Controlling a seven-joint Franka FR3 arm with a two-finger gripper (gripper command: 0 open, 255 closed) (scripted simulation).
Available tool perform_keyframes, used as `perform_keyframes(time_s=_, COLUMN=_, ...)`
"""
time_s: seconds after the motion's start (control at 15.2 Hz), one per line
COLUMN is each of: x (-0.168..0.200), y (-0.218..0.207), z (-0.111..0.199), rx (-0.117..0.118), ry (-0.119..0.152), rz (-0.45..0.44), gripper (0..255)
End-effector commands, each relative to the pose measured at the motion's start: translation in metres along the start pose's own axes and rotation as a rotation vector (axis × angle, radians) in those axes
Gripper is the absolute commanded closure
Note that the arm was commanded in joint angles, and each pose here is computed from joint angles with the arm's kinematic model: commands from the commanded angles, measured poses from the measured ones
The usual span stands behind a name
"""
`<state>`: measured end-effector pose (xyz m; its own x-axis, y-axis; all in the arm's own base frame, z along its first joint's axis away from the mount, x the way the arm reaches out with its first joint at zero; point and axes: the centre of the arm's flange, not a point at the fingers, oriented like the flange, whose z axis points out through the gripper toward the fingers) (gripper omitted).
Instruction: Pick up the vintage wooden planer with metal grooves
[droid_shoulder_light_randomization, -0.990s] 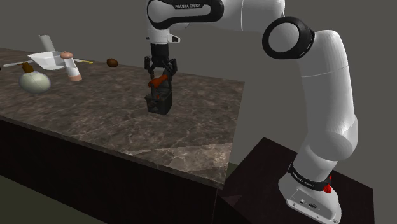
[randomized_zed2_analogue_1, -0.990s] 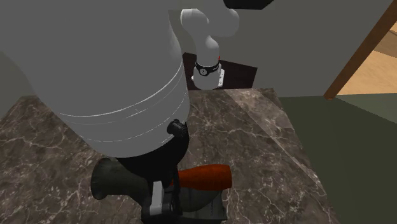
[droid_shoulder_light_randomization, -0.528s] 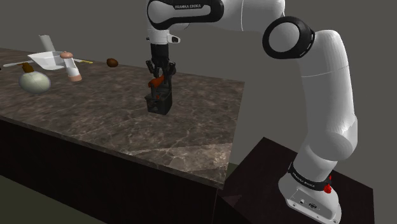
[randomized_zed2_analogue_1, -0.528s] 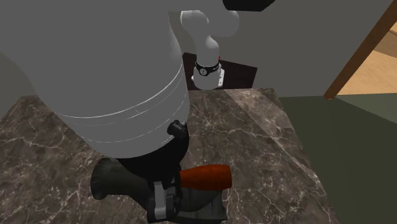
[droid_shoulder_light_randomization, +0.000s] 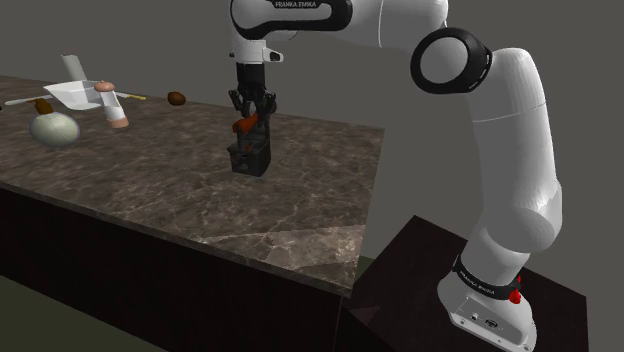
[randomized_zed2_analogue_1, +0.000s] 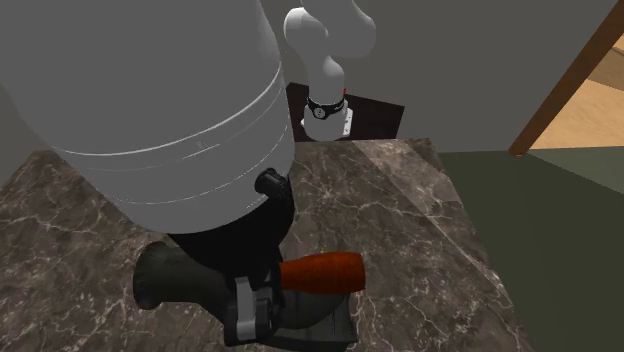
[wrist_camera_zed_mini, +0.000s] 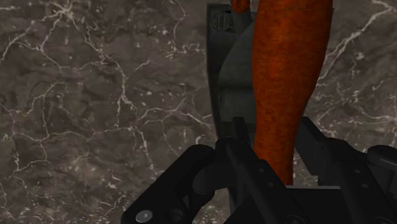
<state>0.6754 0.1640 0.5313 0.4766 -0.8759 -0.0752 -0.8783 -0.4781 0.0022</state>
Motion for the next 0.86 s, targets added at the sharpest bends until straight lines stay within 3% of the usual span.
perform_keyframes(time_s=0.0, x=-0.002, y=0.000, z=-0.012, rx=0.002, ry=0.001, rz=0.000, gripper=255)
perform_keyframes(time_s=0.79, x=-0.006, y=0.000, z=-0.065, rx=0.002, ry=0.000, rz=0.000, gripper=255)
